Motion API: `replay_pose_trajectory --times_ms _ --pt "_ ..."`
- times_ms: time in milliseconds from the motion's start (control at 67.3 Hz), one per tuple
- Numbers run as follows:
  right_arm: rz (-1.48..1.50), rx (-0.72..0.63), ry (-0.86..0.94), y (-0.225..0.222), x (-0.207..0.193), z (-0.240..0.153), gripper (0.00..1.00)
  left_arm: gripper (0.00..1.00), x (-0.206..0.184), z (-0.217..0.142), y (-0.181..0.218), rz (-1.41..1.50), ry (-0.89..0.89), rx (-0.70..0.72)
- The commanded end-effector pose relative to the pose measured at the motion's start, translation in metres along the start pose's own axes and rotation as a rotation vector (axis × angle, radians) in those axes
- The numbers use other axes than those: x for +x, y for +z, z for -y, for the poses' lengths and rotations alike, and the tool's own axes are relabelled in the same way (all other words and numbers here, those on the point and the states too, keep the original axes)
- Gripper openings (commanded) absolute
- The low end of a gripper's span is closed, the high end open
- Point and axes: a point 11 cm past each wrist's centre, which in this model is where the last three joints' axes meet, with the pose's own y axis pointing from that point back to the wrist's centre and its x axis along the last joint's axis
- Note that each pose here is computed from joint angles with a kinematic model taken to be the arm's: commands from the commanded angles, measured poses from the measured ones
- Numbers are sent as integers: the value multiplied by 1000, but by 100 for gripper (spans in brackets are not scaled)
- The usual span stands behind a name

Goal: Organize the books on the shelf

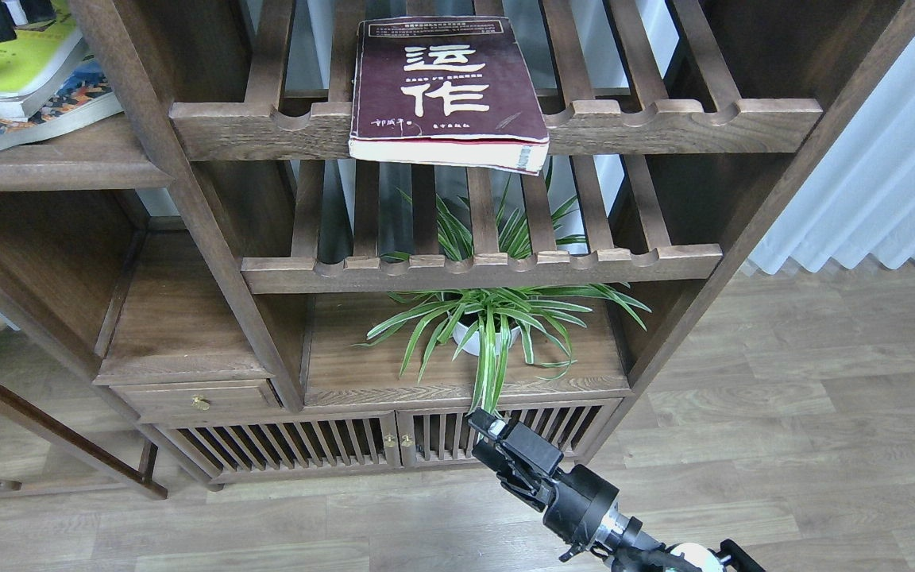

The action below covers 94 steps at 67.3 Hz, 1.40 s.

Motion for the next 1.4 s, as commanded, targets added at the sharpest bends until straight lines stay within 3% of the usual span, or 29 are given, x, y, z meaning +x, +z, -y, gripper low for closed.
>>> replay_pose_trajectory --times_ms 0,193,401,624,772,1069,1381 --pt "1 1 1 0 0 0 99 99 -3 -18 7 42 15 11" --pt "3 -1 4 1 1 -1 99 99 10 -62 10 90 112 54" --pt "2 -1 3 1 1 0 99 99 36 -117 -27 87 268 234" --pt "4 1 6 1 2 -1 99 99 63 -164 -93 -18 395 442" --pt "19 22 -2 -2 1 -2 99 99 67 -190 -169 -203 427 611" --pt "-1 116 -89 -16 -26 6 99 99 42 -175 -268 -594 399 607" --pt "-53 103 -212 -19 -69 20 99 99 1 -113 -368 -866 348 619"
